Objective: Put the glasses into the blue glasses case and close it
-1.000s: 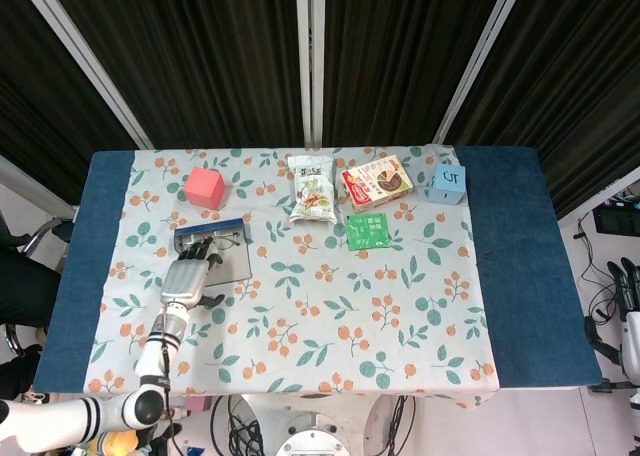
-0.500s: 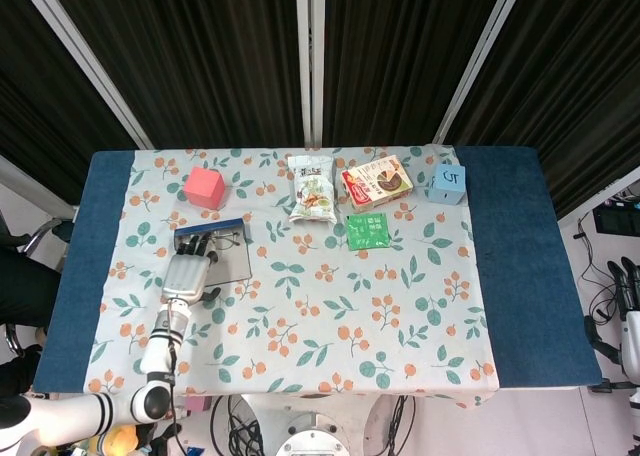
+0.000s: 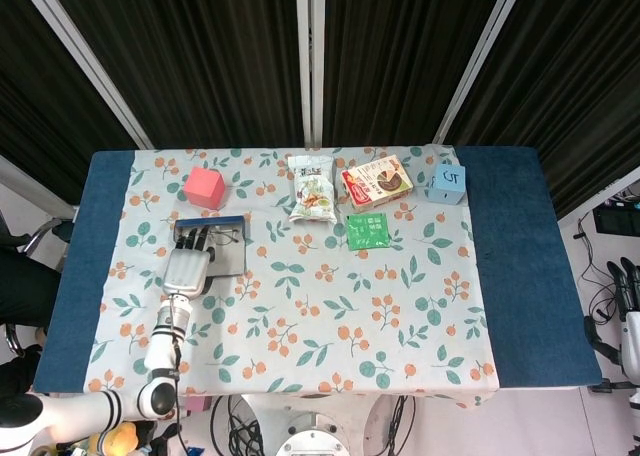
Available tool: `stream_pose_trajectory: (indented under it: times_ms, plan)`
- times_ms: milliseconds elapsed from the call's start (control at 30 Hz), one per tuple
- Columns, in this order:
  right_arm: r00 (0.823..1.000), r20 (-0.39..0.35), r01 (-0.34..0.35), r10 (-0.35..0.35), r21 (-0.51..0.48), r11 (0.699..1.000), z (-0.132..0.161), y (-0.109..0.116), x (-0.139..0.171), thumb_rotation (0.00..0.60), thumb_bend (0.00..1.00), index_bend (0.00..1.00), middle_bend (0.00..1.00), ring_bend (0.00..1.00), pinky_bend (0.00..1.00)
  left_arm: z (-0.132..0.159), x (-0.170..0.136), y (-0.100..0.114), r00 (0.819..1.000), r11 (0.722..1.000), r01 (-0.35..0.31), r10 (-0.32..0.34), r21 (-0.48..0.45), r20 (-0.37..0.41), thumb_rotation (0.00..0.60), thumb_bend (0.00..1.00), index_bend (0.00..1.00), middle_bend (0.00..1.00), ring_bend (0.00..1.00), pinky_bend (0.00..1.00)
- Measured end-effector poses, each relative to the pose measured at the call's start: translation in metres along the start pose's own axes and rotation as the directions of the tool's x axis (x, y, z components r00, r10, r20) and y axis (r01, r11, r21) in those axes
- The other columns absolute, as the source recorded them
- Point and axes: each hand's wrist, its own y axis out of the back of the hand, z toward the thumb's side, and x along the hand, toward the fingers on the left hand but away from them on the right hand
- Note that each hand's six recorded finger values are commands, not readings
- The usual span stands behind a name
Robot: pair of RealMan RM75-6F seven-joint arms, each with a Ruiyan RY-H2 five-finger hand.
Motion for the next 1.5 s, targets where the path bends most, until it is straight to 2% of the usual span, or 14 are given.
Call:
stream_pose_trajectory:
  times_ms: [167, 367, 467, 600, 733, 933, 1067, 1167, 1267, 1500]
  plan:
    - [1.000, -0.001, -0.003, 0.003, 0.001, 1.000, 0.000, -0.001, 0.000, 0.600, 0.30, 0.00, 0.00, 0.00, 0.00, -0.004, 0.004, 0.002, 0.998, 0.998, -0.063, 0.063, 0.013, -0.019, 0.600, 0.43, 0.47, 0.00, 0.04, 0.17]
    - [1.000, -0.002, -0.002, 0.002, 0.005, 1.000, 0.001, -0.001, -0.001, 0.600, 0.30, 0.00, 0.00, 0.00, 0.00, -0.007, 0.011, 0.003, 0.991, 0.992, -0.128, 0.128, 0.002, -0.028, 0.600, 0.45, 0.48, 0.01, 0.04, 0.17]
    - [1.000, -0.001, -0.001, 0.001, 0.006, 1.000, 0.001, 0.000, -0.001, 0.600, 0.30, 0.00, 0.00, 0.00, 0.00, -0.005, 0.015, 0.001, 0.991, 0.991, -0.130, 0.130, -0.017, -0.024, 0.600, 0.46, 0.53, 0.01, 0.04, 0.17]
    - [1.000, 0.002, 0.002, -0.002, 0.006, 1.000, 0.000, 0.001, -0.002, 0.600, 0.30, 0.00, 0.00, 0.00, 0.00, -0.004, 0.016, 0.001, 0.991, 0.991, -0.133, 0.133, -0.031, -0.017, 0.600, 0.49, 0.67, 0.03, 0.04, 0.17]
    - [1.000, 0.001, -0.001, 0.001, 0.005, 1.000, 0.001, 0.000, -0.002, 0.600, 0.30, 0.00, 0.00, 0.00, 0.00, -0.006, 0.010, 0.002, 0.990, 0.989, -0.143, 0.143, -0.040, -0.009, 0.600, 0.49, 0.72, 0.03, 0.04, 0.17]
    - [1.000, 0.002, -0.002, 0.002, 0.003, 1.000, 0.000, 0.000, -0.003, 0.600, 0.30, 0.00, 0.00, 0.00, 0.00, -0.018, -0.020, 0.014, 0.979, 0.978, -0.203, 0.204, -0.056, 0.019, 0.600, 0.49, 0.73, 0.03, 0.04, 0.17]
    - [1.000, 0.000, -0.003, 0.003, 0.008, 1.000, -0.001, 0.001, -0.002, 0.600, 0.30, 0.00, 0.00, 0.00, 0.00, -0.046, -0.062, 0.021, 0.972, 0.972, -0.230, 0.231, -0.048, 0.035, 0.600, 0.49, 0.74, 0.05, 0.04, 0.17]
    - [1.000, -0.003, -0.011, 0.011, 0.009, 1.000, 0.000, -0.002, -0.001, 0.600, 0.30, 0.00, 0.00, 0.00, 0.00, -0.069, -0.093, 0.023, 0.975, 0.975, -0.219, 0.220, -0.027, 0.028, 0.600, 0.49, 0.75, 0.05, 0.04, 0.17]
    - [1.000, -0.010, -0.022, 0.022, 0.006, 1.000, 0.002, -0.006, 0.000, 0.600, 0.30, 0.00, 0.00, 0.00, 0.00, -0.074, -0.106, 0.025, 0.981, 0.982, -0.190, 0.190, -0.022, 0.032, 0.600, 0.49, 0.75, 0.05, 0.04, 0.17]
    - [1.000, -0.018, -0.019, 0.019, 0.008, 1.000, 0.004, -0.005, 0.002, 0.600, 0.30, 0.00, 0.00, 0.00, 0.00, -0.053, -0.086, 0.025, 0.986, 0.988, -0.153, 0.152, 0.008, 0.068, 0.600, 0.49, 0.75, 0.05, 0.04, 0.17]
